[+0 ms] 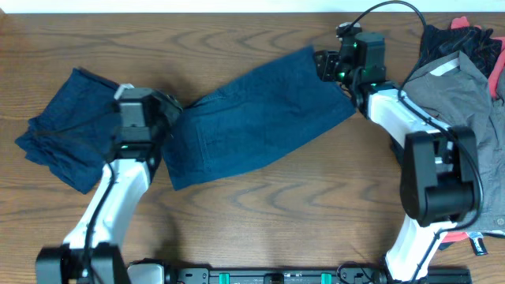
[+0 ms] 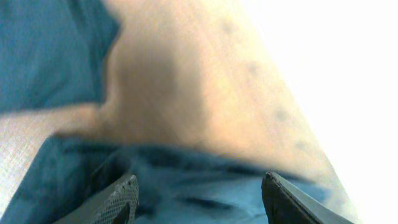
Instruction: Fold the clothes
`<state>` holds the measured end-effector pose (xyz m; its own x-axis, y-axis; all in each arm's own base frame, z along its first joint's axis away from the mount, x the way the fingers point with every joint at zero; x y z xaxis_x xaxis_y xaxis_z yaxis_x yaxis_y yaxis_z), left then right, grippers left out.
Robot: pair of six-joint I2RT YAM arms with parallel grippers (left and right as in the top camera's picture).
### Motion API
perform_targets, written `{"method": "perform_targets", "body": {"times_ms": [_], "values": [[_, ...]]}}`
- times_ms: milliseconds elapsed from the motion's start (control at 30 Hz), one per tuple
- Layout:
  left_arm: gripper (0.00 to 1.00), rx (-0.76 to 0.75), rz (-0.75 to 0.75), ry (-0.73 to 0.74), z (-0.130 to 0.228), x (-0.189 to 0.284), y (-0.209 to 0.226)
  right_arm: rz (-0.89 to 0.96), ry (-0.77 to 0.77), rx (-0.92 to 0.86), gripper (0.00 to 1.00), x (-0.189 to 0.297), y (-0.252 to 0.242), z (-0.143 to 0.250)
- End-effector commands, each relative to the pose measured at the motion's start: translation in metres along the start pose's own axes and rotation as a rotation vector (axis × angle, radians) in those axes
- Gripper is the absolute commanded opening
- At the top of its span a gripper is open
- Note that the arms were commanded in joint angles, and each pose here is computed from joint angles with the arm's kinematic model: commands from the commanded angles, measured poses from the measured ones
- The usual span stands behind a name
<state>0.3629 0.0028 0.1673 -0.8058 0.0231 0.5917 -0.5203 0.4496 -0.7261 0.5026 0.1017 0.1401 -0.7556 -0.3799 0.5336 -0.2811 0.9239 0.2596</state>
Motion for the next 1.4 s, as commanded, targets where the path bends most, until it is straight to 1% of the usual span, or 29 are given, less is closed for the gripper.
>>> {"method": "perform_targets", "body": {"times_ms": [0, 33, 67, 100, 167, 200, 333, 400, 500, 567, 733, 800, 867, 1000, 1067, 1167, 1200, 1300, 1367], "values": [[0.65, -0.018, 0.089, -0.002, -0.01, 0.019, -0.019, -0.004, -0.071, 0.028, 0.23, 0.039, 0.004, -0.04], [0.65, -0.02, 0.084, 0.006, -0.008, 0.02, -0.018, -0.007, -0.053, 0.039, 0.19, 0.041, 0.005, -0.038], [0.63, -0.024, 0.069, 0.03, -0.003, 0.02, -0.016, -0.006, -0.019, 0.045, 0.13, 0.042, 0.005, -0.032], [0.57, -0.031, 0.045, 0.06, 0.005, 0.018, -0.012, -0.005, 0.015, 0.045, 0.08, 0.041, 0.005, -0.025], [0.5, -0.074, -0.014, 0.12, 0.022, 0.012, -0.002, -0.011, 0.093, 0.072, 0.04, 0.034, 0.007, -0.005], [0.49, -0.102, -0.036, 0.15, 0.031, 0.008, 0.002, -0.025, 0.136, 0.095, 0.04, 0.028, 0.01, 0.007], [0.49, -0.19, -0.103, 0.245, 0.063, -0.015, 0.018, -0.067, 0.254, 0.121, 0.05, 0.004, 0.018, 0.046], [0.49, -0.196, -0.155, 0.278, 0.072, -0.027, 0.031, -0.072, 0.307, 0.112, 0.1, -0.007, 0.018, 0.065], [0.5, -0.19, -0.233, 0.316, 0.081, -0.042, 0.054, -0.068, 0.383, 0.089, 0.14, -0.016, 0.012, 0.09], [0.51, -0.182, -0.274, 0.334, 0.084, -0.049, 0.066, -0.045, 0.423, 0.076, 0.14, -0.016, 0.006, 0.101], [0.51, -0.166, -0.321, 0.398, 0.095, -0.054, 0.082, 0.141, 0.552, 0.07, 0.11, -0.003, -0.022, 0.122], [0.51, -0.153, -0.312, 0.467, 0.104, -0.05, 0.083, 0.192, 0.631, 0.051, 0.08, 0.007, -0.029, 0.135], [0.51, -0.168, -0.284, 0.58, 0.118, -0.043, 0.082, 0.253, 0.721, 0.006, 0.01, 0.021, -0.036, 0.149], [0.51, -0.208, -0.293, 0.751, 0.136, -0.023, 0.091, 0.441, 0.884, -0.115, 0.01, 0.054, -0.052, 0.172], [0.57, -0.227, -0.31, 0.795, 0.137, -0.011, 0.094, 0.504, 0.941, -0.14, 0.01, 0.067, -0.057, 0.178], [0.64, -0.29, -0.253, 0.82, 0.131, 0.007, 0.085, 0.547, 0.98, -0.141, 0.01, 0.079, -0.062, 0.18], [0.68, -0.321, -0.226, 0.809, 0.126, 0.014, 0.08, 0.55, 0.979, -0.143, 0.01, 0.08, -0.063, 0.179], [0.82, -0.411, -0.139, 0.739, 0.108, 0.034, 0.062, 0.552, 0.945, -0.154, 0.01, 0.087, -0.064, 0.167], [0.89, -0.427, -0.161, 0.67, 0.096, 0.043, 0.061, 0.544, 0.905, -0.159, 0.01, 0.092, -0.062, 0.155]]}}
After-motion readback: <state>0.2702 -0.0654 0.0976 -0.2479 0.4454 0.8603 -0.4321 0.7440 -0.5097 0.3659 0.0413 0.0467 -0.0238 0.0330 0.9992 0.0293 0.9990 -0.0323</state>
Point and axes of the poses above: each gripper's point midway between its finger pads, its own x axis back along the fingers, its own y axis along the line the jaws close on, z = x × y, the point moved 5 cm from there along x, back along the fingers, and after that the axes turned 8 degrees about x, right-handed, at the moved point
